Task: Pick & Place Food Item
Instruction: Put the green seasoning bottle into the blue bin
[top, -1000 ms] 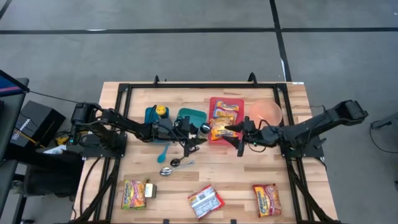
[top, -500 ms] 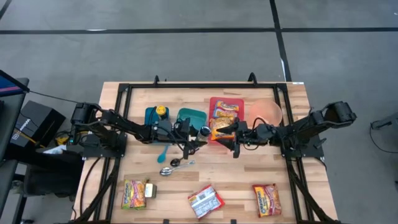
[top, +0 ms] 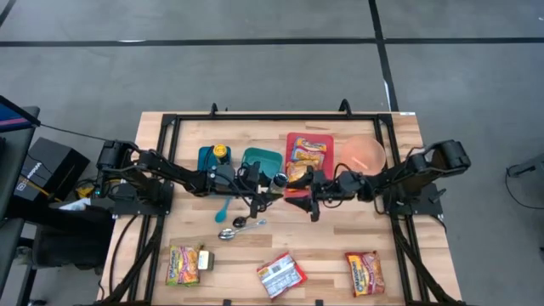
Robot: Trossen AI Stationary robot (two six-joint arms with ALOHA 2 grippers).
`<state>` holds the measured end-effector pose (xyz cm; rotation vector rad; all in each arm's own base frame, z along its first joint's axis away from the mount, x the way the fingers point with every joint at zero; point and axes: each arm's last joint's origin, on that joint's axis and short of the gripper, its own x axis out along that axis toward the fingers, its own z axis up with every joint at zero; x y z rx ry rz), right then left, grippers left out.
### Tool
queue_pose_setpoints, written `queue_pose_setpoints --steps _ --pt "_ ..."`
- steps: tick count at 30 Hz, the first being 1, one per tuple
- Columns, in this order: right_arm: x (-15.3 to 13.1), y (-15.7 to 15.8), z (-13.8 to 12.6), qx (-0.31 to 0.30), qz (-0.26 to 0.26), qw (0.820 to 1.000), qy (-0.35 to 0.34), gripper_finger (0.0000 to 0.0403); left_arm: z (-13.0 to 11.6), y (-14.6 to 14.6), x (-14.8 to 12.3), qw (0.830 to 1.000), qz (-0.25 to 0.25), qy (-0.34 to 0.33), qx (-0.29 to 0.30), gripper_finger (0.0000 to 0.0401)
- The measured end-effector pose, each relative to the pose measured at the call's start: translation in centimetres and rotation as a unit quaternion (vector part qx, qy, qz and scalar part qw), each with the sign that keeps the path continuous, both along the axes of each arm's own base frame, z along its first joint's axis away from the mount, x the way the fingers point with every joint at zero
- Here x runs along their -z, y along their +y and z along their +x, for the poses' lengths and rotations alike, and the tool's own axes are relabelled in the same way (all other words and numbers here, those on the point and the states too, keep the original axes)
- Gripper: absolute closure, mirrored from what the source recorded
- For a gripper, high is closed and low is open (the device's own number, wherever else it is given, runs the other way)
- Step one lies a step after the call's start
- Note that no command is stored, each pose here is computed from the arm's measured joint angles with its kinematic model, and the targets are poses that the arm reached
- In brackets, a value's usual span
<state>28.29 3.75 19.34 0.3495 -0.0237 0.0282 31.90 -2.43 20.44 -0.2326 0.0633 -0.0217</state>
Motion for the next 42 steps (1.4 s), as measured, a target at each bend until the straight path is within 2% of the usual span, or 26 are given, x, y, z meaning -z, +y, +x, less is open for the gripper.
queue_pose_setpoints --steps 9,13,20,30,32,37,42 --pt "0.6 -0.8 0.7 -0.021 0.0 1.0 0.011 0.0135 0.0 -0.1 0.2 1.0 -0.003 0.009 0.007 0.0233" --pt "0.5 -0.4 0.6 -0.023 -0.019 1.0 0.002 0.0132 0.0 -0.2 0.2 1.0 -0.004 0.009 0.015 0.0233" --pt "0.5 -0.8 0.7 -0.014 -0.019 1.0 0.0 0.0132 0.0 -0.2 0.2 1.0 -0.003 0.008 0.011 0.0233" --pt "1.5 -1.0 0.7 -0.004 -0.025 0.998 0.064 0.0132 0.0 -0.1 0.6 1.0 -0.002 0.03 0.008 0.0233" --pt "1.8 -1.2 0.3 0.009 -0.027 0.995 0.095 0.0132 0.0 -0.2 0.4 1.0 -0.003 0.023 0.015 0.0233" --pt "0.9 -1.2 -1.1 0.027 -0.028 0.992 0.124 0.0132 0.0 -0.1 0.5 1.0 -0.002 0.026 0.011 0.0233" --pt "0.0 -1.0 -2.7 0.045 -0.027 0.995 0.091 0.0132 -0.1 -0.1 0.4 1.0 -0.002 0.026 0.008 0.0233"
